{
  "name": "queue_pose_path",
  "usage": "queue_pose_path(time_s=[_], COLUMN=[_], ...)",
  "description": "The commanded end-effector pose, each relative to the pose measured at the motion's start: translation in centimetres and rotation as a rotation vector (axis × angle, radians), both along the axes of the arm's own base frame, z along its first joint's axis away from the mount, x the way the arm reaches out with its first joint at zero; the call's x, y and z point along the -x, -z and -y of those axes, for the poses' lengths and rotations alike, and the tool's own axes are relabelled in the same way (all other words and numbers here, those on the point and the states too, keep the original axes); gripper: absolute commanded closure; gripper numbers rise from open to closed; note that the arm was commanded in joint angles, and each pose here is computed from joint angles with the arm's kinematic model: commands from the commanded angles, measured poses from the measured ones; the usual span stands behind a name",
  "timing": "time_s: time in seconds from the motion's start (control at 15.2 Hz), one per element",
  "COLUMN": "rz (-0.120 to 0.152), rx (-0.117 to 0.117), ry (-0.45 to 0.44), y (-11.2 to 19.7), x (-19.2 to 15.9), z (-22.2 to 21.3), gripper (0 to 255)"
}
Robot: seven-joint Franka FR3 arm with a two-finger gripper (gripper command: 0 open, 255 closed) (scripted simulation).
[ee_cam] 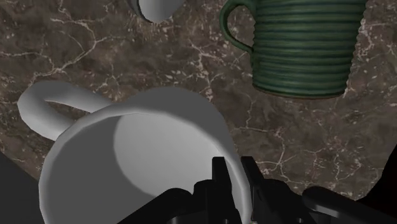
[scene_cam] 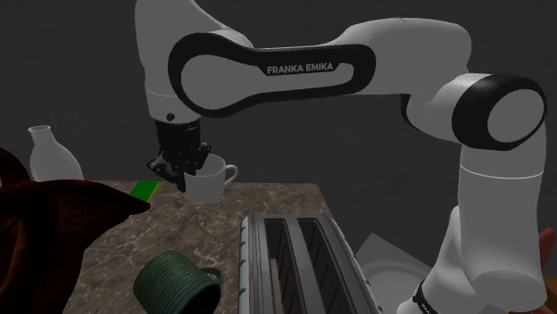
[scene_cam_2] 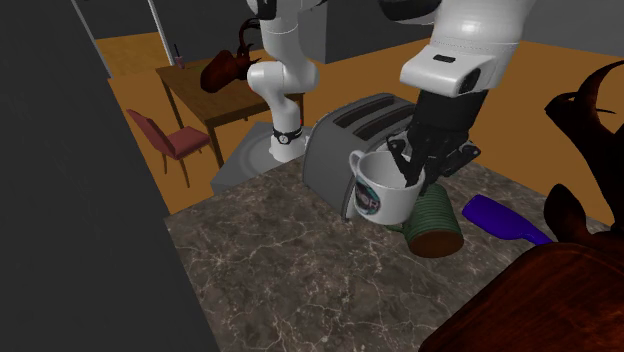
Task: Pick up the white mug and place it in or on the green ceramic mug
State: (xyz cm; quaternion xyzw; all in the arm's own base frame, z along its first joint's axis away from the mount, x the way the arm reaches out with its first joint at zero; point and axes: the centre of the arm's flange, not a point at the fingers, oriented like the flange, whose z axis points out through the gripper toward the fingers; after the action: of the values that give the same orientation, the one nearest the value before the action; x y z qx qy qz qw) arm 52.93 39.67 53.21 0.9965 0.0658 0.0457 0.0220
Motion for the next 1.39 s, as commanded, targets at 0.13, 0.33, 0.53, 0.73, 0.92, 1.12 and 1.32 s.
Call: queue_pose_path(time_s=[0.13,0.33,0.53,0.73,0.92,1.12,1.32], rz=[0.001,0.001,0.001,0.001,0.001,0.001,0.001], rx=[0.000,0.000,0.000,0.000,0.000,0.000,0.000], ry=[0.001,0.001,0.001,0.001,0.001,0.001,0.001], y=[-0.2,-0.3,-0.5,0.5,2.1,3.6,5.2], x=[4.1,7.0,10.0,11.3,11.3,11.3,11.3], z=[-3.6,-6.2,-8.8,-9.9,-9.9,-9.9,-9.9], gripper=[255,255,255,255,255,255,255])
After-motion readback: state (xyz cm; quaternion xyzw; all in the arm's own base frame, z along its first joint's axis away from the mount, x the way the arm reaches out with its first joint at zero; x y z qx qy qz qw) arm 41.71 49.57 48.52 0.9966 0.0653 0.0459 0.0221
